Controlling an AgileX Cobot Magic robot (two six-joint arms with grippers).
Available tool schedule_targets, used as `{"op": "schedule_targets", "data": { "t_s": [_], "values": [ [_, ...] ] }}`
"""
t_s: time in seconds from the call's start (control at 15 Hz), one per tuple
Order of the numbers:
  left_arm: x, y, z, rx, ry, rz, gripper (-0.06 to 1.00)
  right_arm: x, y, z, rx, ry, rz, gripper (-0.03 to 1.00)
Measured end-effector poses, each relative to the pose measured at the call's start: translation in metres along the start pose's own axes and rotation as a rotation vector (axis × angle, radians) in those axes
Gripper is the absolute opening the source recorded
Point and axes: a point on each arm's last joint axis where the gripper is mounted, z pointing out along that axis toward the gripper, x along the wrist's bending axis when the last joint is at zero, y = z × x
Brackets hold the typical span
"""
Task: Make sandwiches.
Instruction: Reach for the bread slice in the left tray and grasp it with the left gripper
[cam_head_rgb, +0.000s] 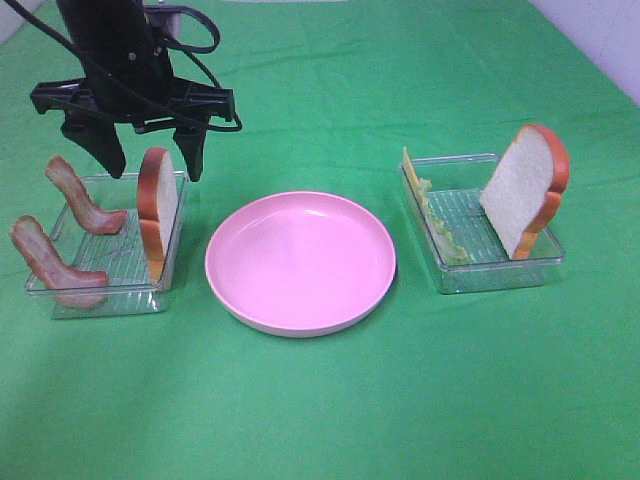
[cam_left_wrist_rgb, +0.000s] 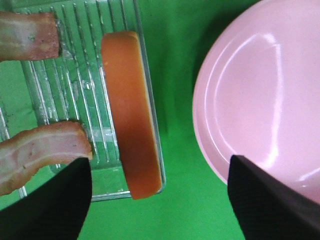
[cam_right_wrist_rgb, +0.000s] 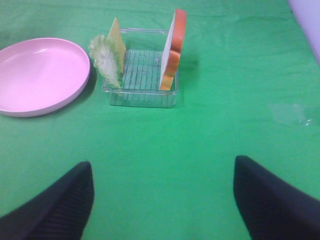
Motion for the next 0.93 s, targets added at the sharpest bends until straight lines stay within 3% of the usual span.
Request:
{"op": "schedule_targets", "data": {
  "t_s": [0.27,0.67,0.93],
  "values": [
    [0.002,0.005,0.019,0.014,0.051,-0.007,0.72,0.000,0.000,0.000,0.000,0.000,0.000,0.73],
    [-0.001,0.013,0.048,-0.005,0.056,-0.029,0.69,0.000,0.000,0.000,0.000,0.000,0.000,0.73],
    [-0.001,0.013,0.049,-0.006,0.060,-0.049,0.42,0.000,0.000,0.000,0.000,0.000,0.000,0.73]
  ]
}}
